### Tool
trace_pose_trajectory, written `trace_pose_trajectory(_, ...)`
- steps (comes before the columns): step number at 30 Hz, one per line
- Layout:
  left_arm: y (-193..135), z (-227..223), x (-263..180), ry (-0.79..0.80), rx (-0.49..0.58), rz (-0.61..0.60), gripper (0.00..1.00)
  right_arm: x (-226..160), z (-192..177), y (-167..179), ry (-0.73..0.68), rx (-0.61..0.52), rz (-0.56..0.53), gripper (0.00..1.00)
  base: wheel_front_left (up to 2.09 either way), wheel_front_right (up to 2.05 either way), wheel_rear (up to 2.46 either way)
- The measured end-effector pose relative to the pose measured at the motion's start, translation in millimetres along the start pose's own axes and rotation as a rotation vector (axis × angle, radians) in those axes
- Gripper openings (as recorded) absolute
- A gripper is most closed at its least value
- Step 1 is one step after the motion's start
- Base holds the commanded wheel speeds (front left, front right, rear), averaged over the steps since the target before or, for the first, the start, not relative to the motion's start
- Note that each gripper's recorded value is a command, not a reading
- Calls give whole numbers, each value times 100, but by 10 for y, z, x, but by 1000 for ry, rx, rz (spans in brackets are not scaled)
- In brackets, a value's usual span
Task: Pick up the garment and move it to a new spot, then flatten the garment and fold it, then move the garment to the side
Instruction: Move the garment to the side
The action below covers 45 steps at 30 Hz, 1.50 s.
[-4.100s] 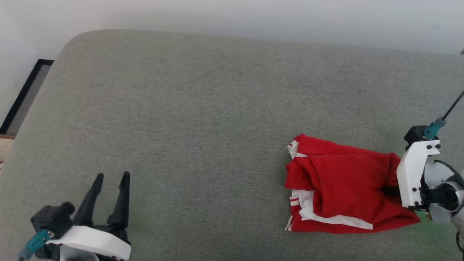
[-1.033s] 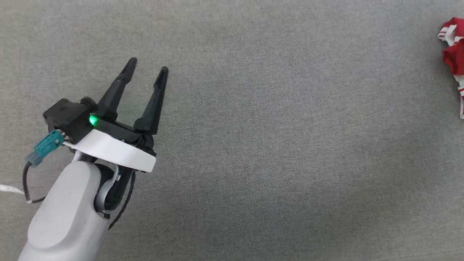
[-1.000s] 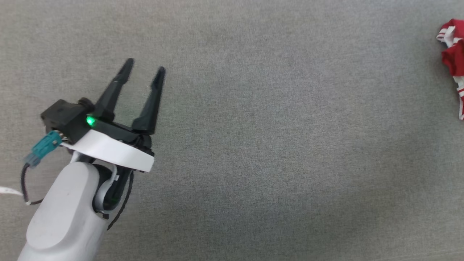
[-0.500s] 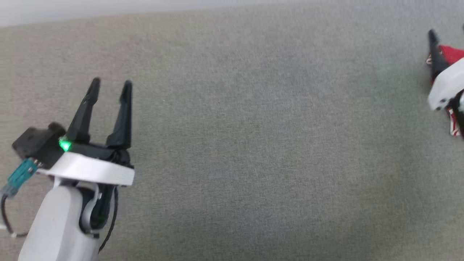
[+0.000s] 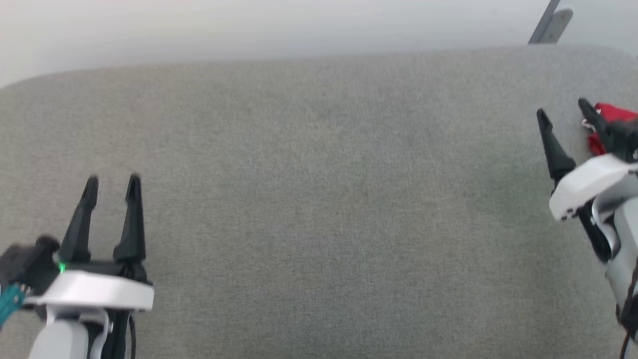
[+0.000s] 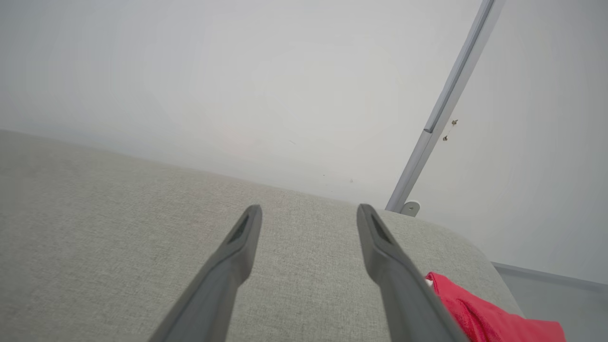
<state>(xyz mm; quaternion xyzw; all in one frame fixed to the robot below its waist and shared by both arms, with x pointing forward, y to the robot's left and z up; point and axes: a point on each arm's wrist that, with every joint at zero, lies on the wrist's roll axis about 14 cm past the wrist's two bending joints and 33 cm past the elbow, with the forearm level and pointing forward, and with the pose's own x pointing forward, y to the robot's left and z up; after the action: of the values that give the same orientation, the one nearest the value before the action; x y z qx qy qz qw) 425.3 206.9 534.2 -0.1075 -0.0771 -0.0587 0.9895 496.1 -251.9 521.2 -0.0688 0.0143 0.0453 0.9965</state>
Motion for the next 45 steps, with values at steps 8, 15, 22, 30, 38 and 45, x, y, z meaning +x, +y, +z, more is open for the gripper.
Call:
trace_pose_trajectory(8, 208, 74, -457, 1, 31, 93, 100, -363, 56, 136, -56, 62, 9, 100, 0, 0, 0)
trace_pose_trajectory(15, 313, 99, -825, 6, 32, 153, 100, -681, 46, 252, -87, 120, 9, 100, 0, 0, 0)
trace_pose_trajectory(22, 388, 147, -1061, -5, 28, 196, 100, -941, -30, 359, -95, 177, 1, 100, 0, 0, 0)
trace_pose_trajectory(30, 424, 166, -1192, -10, 19, 218, 100, -1143, -74, 422, -104, 219, -17, 100, 0, 0, 0)
trace_pose_trajectory(38, 415, 126, -1327, 5, 16, 224, 100, -1337, -146, 514, -101, 271, -37, 100, 0, 0, 0)
trace_pose_trajectory(45, 398, 90, -1373, 16, 13, 223, 100, -1427, -173, 575, -100, 297, -44, 100, 0, 0, 0)
